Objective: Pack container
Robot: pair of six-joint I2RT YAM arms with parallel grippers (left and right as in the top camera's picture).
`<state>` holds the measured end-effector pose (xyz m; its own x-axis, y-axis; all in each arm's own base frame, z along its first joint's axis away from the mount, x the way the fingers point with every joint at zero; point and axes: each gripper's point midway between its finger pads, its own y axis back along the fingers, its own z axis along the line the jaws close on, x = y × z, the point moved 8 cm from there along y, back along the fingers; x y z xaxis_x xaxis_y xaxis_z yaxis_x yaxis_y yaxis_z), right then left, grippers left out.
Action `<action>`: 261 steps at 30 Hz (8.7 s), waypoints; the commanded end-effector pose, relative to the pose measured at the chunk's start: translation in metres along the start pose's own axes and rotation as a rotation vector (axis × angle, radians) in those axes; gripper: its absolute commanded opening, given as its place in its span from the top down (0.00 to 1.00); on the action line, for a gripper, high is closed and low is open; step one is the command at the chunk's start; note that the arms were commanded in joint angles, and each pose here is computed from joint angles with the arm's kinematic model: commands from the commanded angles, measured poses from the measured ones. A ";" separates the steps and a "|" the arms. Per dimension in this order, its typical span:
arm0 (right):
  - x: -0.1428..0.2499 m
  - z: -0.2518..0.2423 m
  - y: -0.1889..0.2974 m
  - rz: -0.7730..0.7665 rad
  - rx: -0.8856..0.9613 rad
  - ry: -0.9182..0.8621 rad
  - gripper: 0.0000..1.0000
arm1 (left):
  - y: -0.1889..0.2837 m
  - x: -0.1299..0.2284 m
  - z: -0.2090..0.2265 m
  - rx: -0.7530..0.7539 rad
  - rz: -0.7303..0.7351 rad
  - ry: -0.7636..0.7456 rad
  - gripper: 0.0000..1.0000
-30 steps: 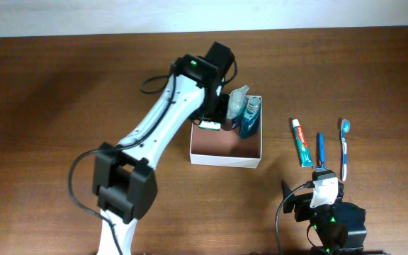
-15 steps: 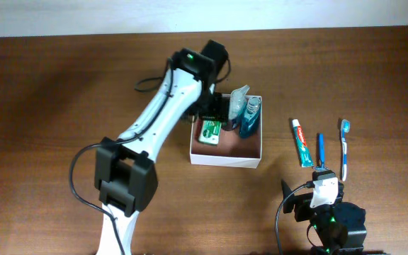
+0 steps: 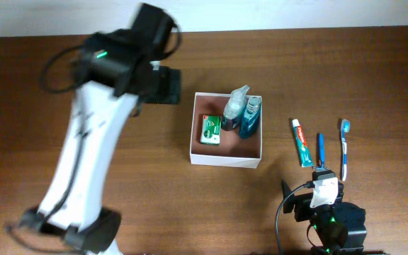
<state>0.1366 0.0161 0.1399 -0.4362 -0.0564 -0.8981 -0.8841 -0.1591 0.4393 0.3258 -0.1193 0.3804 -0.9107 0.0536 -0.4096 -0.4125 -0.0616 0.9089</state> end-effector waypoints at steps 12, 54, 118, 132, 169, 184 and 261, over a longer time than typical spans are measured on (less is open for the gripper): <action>-0.029 0.031 0.009 -0.129 -0.375 -0.259 0.01 | 0.115 0.041 0.097 -0.170 -0.328 0.107 0.01; -0.066 -0.079 -0.209 0.953 0.229 -0.350 0.34 | 0.118 0.044 0.098 -0.168 -0.338 0.110 0.01; -0.148 0.139 -0.172 0.668 -0.538 0.944 0.96 | 0.118 0.044 0.098 -0.168 -0.338 0.110 0.01; -0.203 0.109 -0.132 0.609 -0.195 0.470 0.01 | 0.118 0.044 0.098 -0.168 -0.338 0.110 0.01; -0.048 -0.138 -0.209 1.084 0.240 -0.593 0.35 | 0.118 0.044 0.098 -0.168 -0.338 0.110 0.01; -0.022 -0.131 -0.204 1.153 0.234 -0.605 0.86 | 0.118 0.044 0.098 -0.168 -0.338 0.110 0.01; -0.065 -0.180 -0.160 0.989 0.445 -0.637 0.27 | 0.118 0.044 0.098 -0.168 -0.338 0.110 0.00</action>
<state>0.3385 -0.1214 0.1410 -0.8605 0.4990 -0.1025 -0.0944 0.0415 0.9947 0.2416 -0.0295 0.4746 -0.7244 -0.0189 -0.6892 -0.6721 -0.2033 0.7120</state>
